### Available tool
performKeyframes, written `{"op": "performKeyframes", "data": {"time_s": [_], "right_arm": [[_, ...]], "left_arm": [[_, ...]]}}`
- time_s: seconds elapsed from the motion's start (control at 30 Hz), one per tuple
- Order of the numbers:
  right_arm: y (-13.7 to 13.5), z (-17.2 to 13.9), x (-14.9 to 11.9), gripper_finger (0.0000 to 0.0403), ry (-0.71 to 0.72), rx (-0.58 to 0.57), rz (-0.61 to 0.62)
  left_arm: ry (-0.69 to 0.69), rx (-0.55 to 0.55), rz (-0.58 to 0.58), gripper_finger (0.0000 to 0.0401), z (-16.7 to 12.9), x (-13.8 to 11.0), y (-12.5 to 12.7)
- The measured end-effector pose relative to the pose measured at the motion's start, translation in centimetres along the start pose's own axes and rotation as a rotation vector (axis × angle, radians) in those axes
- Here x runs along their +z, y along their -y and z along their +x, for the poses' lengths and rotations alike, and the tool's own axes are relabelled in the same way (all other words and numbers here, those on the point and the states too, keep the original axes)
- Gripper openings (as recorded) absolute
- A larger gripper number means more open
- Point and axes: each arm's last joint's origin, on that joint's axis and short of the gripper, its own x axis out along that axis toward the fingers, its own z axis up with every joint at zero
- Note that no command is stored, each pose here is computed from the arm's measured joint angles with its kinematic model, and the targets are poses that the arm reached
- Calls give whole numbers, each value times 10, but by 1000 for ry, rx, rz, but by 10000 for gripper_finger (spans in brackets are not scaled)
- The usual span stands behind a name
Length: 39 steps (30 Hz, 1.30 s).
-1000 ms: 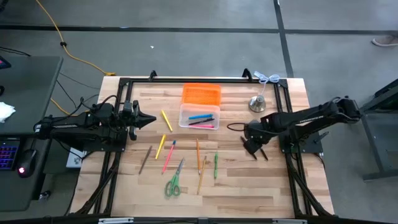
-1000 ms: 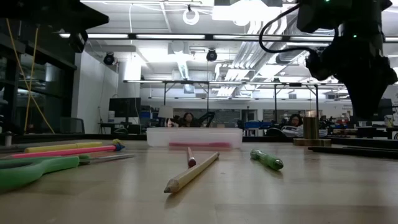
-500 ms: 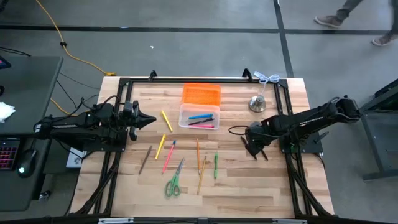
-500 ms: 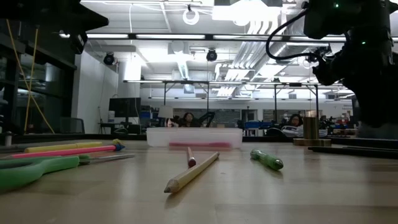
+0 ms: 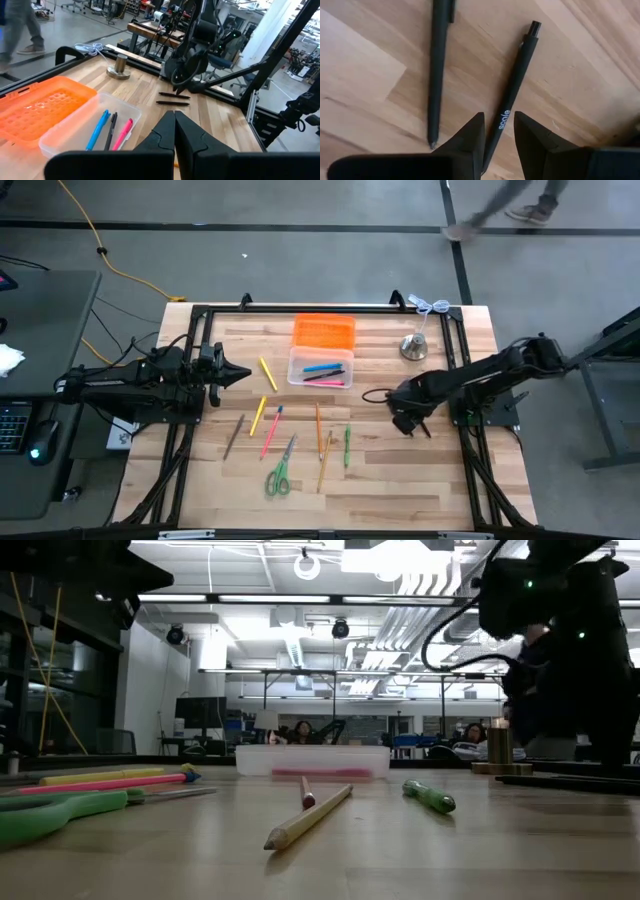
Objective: Pick & place school supplies into a supply box
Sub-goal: Put the black pen into the transparent supply box
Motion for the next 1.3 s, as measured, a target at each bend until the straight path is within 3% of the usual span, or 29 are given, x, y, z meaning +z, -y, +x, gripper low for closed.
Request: {"op": "performKeyframes", "data": {"time_s": [0.43, 0.8, 1.17, 1.3], "right_arm": [[-14, 33, 9, 83, -90, -91, -22], [-14, 34, 9, 81, -89, -93, 10], [-14, 35, 9, 11, -84, -90, 24], [-14, 35, 9, 10, -83, -96, 36]], "left_arm": [[-28, 7, -17, 33, 0, -3, -1], [-49, 15, -23, 33, 0, -5, -2], [-49, 14, -23, 33, 0, -5, -2], [-49, 14, -23, 33, 0, -5, -2]]}}
